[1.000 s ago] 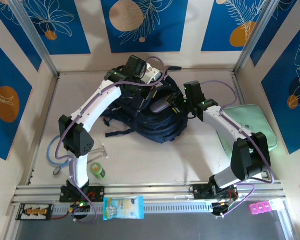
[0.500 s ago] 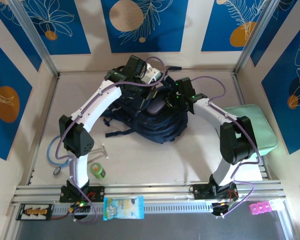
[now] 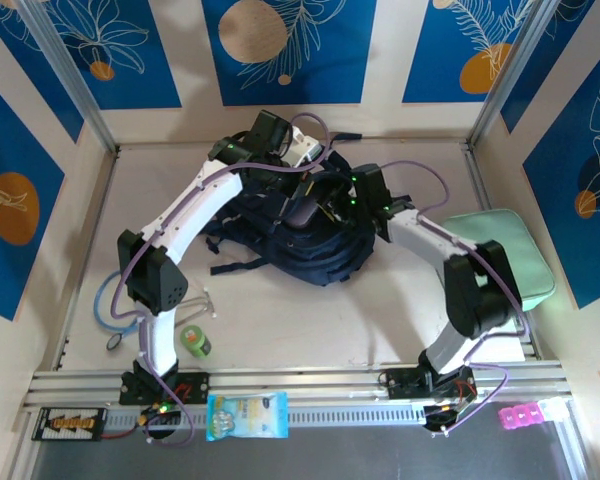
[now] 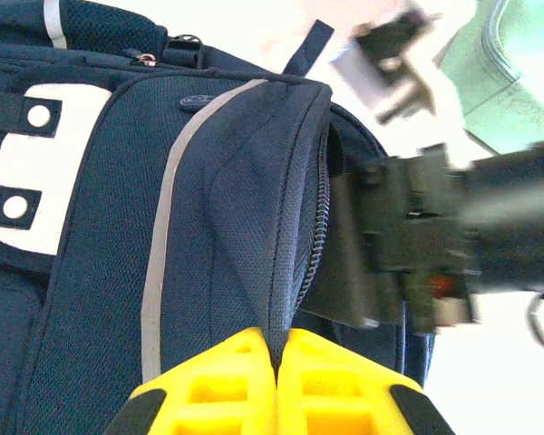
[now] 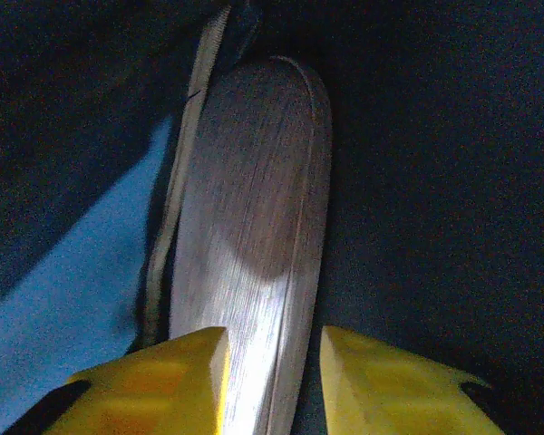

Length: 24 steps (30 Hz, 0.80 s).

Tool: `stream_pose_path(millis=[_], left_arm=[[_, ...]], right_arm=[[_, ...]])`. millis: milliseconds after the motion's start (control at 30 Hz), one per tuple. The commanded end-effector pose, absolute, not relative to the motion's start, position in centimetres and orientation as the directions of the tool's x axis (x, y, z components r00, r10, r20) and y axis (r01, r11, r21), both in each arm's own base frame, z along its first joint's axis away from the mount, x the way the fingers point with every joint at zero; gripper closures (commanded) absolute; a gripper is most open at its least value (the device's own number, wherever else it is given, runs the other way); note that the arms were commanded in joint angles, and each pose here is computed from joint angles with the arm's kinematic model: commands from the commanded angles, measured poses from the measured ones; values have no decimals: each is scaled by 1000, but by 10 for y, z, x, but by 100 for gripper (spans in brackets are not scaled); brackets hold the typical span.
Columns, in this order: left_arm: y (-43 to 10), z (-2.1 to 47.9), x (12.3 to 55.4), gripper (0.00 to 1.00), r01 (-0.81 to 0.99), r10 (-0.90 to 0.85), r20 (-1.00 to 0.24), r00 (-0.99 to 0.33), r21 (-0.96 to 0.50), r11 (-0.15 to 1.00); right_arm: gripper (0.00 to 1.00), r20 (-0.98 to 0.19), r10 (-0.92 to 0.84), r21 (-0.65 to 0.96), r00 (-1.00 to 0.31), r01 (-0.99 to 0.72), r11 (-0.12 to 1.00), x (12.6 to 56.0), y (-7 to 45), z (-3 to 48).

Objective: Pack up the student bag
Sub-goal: Close the student bag at the center of the table, then rotate the student bag at the center of the table.

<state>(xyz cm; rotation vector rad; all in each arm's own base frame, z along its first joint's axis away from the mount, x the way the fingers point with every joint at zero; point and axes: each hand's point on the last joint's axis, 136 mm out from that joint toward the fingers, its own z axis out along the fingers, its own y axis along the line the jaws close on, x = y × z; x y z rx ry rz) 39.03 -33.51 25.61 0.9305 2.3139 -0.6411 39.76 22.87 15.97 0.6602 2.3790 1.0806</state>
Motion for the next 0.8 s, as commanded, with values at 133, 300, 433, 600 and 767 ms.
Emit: stream_pose_path(millis=[133,300,433,600,767], left_arm=[[-350,278,363,50,806,439,-718,-540,-290,516],[-320,252,360,29,731,381,-682,-624,-336,594],[-281,221,372,27,550,222,-596,-772,-451,703],[-245,179,384,33,308,14,-435,-900,-613,728],[-234,151,394,42,219,-17,-354,-935,-613,759]], right_arm=[[52,-344,607,645,-716,289,707,337,160,173],[48,-374,586,522,-719,359,774,301,118,150],[42,-395,536,526,-746,295,798,291,122,153],[38,-345,483,583,-805,220,782,291,151,149],[38,-282,484,584,-829,252,772,287,165,131]])
